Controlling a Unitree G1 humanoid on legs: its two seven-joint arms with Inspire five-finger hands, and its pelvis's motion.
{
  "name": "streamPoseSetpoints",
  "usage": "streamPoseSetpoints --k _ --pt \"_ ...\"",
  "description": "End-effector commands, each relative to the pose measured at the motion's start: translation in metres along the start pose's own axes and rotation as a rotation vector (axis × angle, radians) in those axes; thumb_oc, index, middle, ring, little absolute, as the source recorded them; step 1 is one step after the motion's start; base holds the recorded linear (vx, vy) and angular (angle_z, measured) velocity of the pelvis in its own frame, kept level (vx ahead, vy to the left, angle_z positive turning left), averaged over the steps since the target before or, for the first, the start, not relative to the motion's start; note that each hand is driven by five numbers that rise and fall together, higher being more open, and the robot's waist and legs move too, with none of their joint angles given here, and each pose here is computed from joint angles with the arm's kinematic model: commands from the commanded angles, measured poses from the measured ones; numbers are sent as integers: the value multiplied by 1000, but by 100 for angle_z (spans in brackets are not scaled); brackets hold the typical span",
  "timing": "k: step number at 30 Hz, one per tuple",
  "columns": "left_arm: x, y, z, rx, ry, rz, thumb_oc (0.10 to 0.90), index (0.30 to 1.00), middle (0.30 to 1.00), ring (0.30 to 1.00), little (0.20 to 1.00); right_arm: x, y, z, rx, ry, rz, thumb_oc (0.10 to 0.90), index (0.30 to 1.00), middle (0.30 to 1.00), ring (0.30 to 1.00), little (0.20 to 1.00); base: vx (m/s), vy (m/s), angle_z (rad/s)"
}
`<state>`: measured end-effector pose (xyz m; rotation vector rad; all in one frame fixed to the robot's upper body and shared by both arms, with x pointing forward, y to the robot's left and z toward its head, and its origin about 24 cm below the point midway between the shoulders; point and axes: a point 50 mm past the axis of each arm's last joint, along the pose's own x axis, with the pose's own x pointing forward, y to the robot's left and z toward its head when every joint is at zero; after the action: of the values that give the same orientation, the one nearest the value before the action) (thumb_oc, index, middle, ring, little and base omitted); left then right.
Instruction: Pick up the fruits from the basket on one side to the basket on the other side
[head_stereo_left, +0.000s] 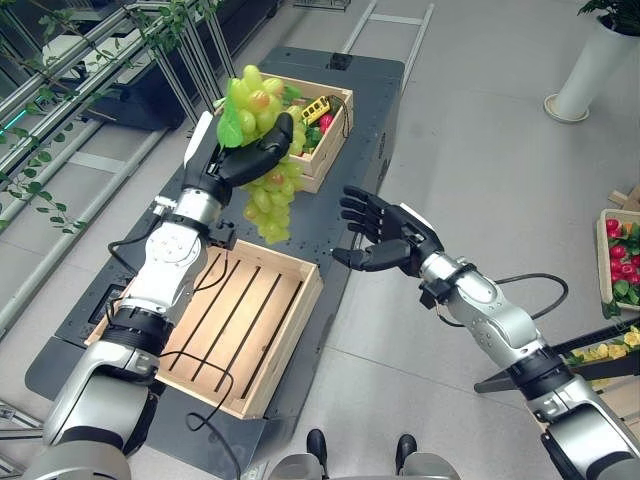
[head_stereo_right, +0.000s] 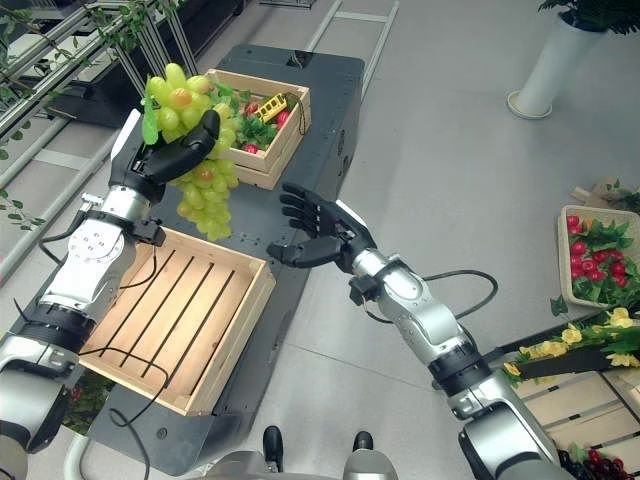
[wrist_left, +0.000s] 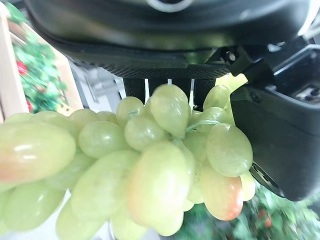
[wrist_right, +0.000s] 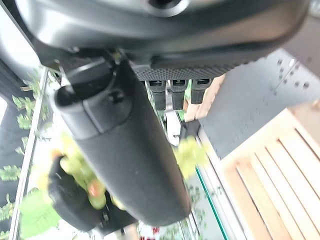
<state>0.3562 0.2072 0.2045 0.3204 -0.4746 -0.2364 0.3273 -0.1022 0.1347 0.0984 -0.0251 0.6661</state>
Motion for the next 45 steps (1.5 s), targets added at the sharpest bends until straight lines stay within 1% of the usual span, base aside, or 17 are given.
streamPoseSetpoints --k 1,4,8,9,13,16,19,26,36,37,42,43,44,45 --pt "37 6 55 -9 -217 -14 400 300 300 300 300 23 28 20 176 -95 146 800 900 900 900 900 19 -46 -1" --pt "45 -4 58 -24 -220 -67 400 300 300 300 300 35 36 28 217 -89 165 800 900 900 900 900 7 -32 6" --pt "51 -13 63 -43 -226 -111 400 300 300 300 300 44 40 34 254 -83 170 800 900 900 900 900 3 -14 2" --pt "53 -19 65 -55 -234 -135 400 300 300 300 300 48 43 36 288 -79 183 800 900 900 900 900 0 0 0" --pt "56 -26 69 -85 -252 -170 400 300 300 300 300 53 46 42 341 -86 195 800 900 900 900 900 2 -10 3" --pt "60 -40 72 -111 -259 -207 400 300 300 300 300 61 51 54 375 -135 181 800 900 900 900 900 9 -15 5" --pt "61 -45 71 -124 -254 -226 400 300 300 300 300 64 54 60 387 -160 176 800 900 900 900 900 6 -14 8" --pt "61 -49 66 -138 -229 -250 400 300 300 300 300 68 57 72 399 -225 139 800 900 900 900 900 0 -2 0" --pt "63 -55 61 -184 -219 -256 400 300 300 300 300 72 55 80 471 -306 115 800 900 900 900 900 0 0 0" --pt "63 -55 61 -189 -221 -251 400 300 300 300 300 73 55 81 479 -320 111 400 300 300 300 300 0 0 0" --pt "64 -54 60 -195 -214 -210 400 300 300 300 300 73 49 82 488 -343 63 400 300 300 300 300 0 0 0" --pt "64 -53 59 -197 -209 -202 445 368 368 368 368 73 48 82 487 -347 54 400 300 300 300 300 0 0 0" --pt "65 -52 57 -200 -196 -182 560 540 540 540 540 72 46 83 484 -353 45 400 300 300 300 300 0 0 0" --pt "65 -51 56 -202 -185 -170 615 622 622 622 622 72 46 83 482 -358 39 400 300 300 300 300 0 0 0"
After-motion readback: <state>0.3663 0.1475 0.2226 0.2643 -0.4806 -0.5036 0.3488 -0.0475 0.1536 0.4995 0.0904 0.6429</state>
